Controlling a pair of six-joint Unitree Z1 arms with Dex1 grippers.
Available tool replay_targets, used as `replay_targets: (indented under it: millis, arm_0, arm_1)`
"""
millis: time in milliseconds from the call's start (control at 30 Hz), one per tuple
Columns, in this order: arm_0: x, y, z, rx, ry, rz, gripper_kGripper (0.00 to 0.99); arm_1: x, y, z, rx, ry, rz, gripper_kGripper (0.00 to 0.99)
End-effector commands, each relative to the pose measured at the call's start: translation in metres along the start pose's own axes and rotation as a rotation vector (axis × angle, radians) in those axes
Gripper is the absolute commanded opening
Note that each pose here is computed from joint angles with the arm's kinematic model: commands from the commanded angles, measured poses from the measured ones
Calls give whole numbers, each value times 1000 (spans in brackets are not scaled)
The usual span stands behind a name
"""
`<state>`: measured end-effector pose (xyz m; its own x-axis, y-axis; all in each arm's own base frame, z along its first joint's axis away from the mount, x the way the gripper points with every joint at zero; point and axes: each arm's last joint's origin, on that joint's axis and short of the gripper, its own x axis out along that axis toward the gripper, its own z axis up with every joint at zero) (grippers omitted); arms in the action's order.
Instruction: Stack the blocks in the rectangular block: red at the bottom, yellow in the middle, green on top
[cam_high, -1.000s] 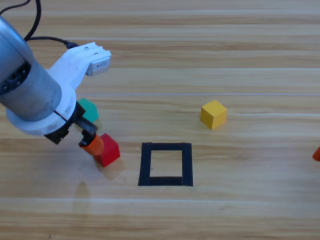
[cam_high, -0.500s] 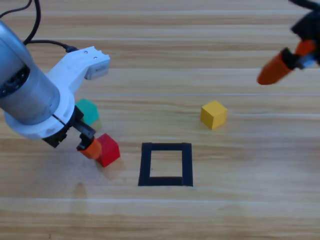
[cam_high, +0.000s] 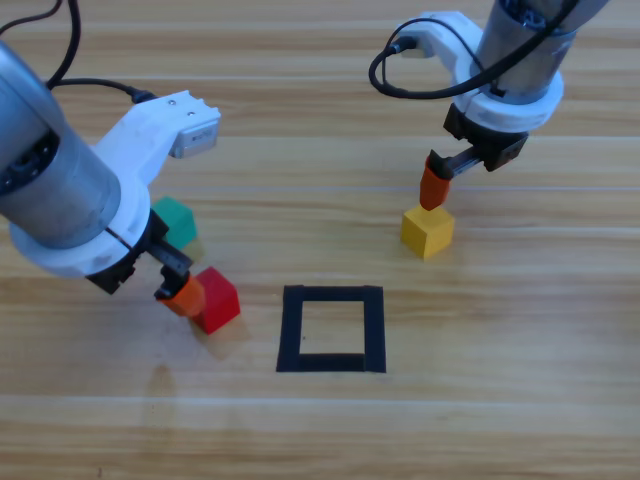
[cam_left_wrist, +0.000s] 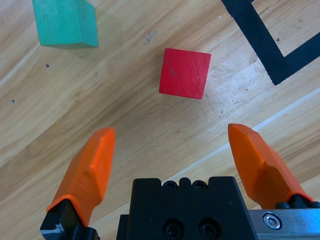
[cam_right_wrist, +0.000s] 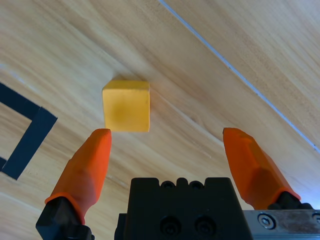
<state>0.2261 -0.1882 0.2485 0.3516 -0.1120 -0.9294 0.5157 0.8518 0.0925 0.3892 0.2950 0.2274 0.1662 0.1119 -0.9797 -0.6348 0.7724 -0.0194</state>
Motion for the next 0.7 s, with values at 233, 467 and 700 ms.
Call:
replay_targets:
  millis: [233, 467, 700]
  arm_0:
    - [-4, -6, 0, 15, -22, -20, 976]
    - [20, -10, 4, 28, 13, -10, 973]
    - [32, -12, 4, 26, -12, -20, 977]
  arm_1:
    - [55, 25, 12, -75, 131, 16, 951]
    - [48, 44, 14, -110, 124, 21, 951]
    - [61, 46, 13, -117, 152, 20, 948]
